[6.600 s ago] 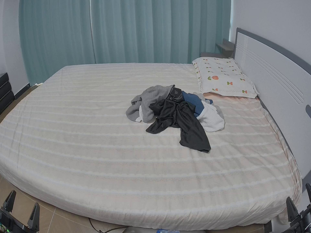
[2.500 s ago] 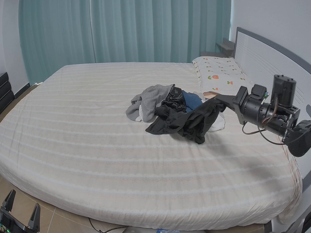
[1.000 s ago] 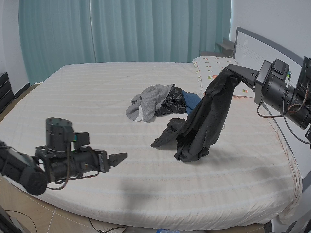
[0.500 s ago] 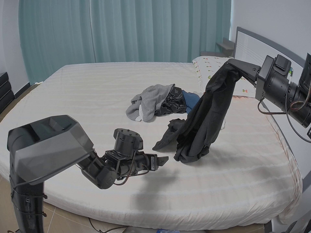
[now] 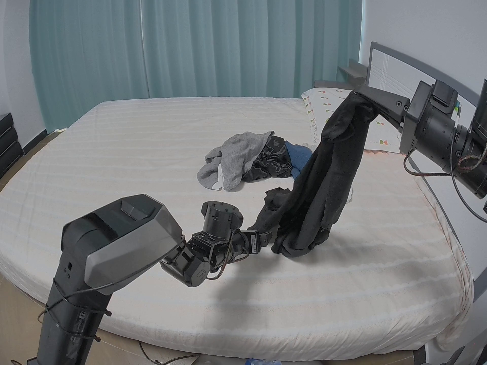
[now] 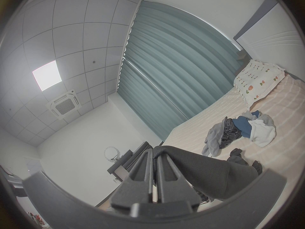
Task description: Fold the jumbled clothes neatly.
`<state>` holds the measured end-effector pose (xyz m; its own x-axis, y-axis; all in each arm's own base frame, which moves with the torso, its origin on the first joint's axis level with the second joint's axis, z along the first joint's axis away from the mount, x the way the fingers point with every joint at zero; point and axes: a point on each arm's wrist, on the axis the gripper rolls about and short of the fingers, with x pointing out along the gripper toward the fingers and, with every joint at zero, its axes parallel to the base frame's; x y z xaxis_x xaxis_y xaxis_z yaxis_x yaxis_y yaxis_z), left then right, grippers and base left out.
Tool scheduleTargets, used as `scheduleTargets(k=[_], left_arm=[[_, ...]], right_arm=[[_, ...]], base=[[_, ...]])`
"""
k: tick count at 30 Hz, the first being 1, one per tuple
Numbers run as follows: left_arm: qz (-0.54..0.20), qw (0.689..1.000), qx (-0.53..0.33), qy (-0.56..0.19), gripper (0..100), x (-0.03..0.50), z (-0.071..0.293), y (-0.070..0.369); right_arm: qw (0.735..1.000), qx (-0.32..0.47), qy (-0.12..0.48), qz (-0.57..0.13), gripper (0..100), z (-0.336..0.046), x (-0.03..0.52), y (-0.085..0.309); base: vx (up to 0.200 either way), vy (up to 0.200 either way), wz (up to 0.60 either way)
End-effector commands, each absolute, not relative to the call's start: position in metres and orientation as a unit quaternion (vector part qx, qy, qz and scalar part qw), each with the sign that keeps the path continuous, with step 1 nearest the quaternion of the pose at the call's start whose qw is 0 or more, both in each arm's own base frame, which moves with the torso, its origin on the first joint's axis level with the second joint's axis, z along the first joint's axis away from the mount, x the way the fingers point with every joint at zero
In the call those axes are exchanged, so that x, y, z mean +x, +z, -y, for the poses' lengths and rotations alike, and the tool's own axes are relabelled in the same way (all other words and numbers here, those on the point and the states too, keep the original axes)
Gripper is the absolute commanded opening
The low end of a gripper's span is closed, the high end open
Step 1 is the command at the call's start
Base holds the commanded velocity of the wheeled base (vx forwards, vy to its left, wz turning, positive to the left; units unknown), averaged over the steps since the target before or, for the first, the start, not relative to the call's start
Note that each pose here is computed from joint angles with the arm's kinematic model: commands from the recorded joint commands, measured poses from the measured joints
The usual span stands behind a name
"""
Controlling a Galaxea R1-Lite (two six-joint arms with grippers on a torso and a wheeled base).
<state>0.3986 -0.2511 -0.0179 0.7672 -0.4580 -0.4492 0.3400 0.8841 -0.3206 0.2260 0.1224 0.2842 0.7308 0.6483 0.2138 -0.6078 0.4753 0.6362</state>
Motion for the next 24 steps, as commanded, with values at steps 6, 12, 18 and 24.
scheduleTargets(k=[6, 12, 18, 24], left_arm=[[-0.272, 0.928, -0.154, -0.203, 0, 0.412, 0.264, -0.04], [-0.238, 0.941, -0.185, -0.155, 0, 0.417, 0.256, -0.009], [-0.251, 0.929, -0.239, -0.13, 0, 0.392, 0.233, 0.064], [-0.265, 0.909, -0.306, -0.099, 0, 0.342, 0.201, 0.145]], right_arm=[[0.86, 0.36, 0.36, -0.039, 0, -0.123, 0.232, 0.278], [0.864, 0.358, 0.35, -0.052, 0, -0.123, 0.236, 0.27], [0.877, 0.353, 0.315, -0.079, 0, -0.117, 0.254, 0.249], [0.89, 0.341, 0.256, -0.163, 0, -0.12, 0.296, 0.186]], base=[[0.0, 0.0, 0.0], [0.0, 0.0, 0.0], [0.0, 0.0, 0.0], [0.0, 0.0, 0.0]])
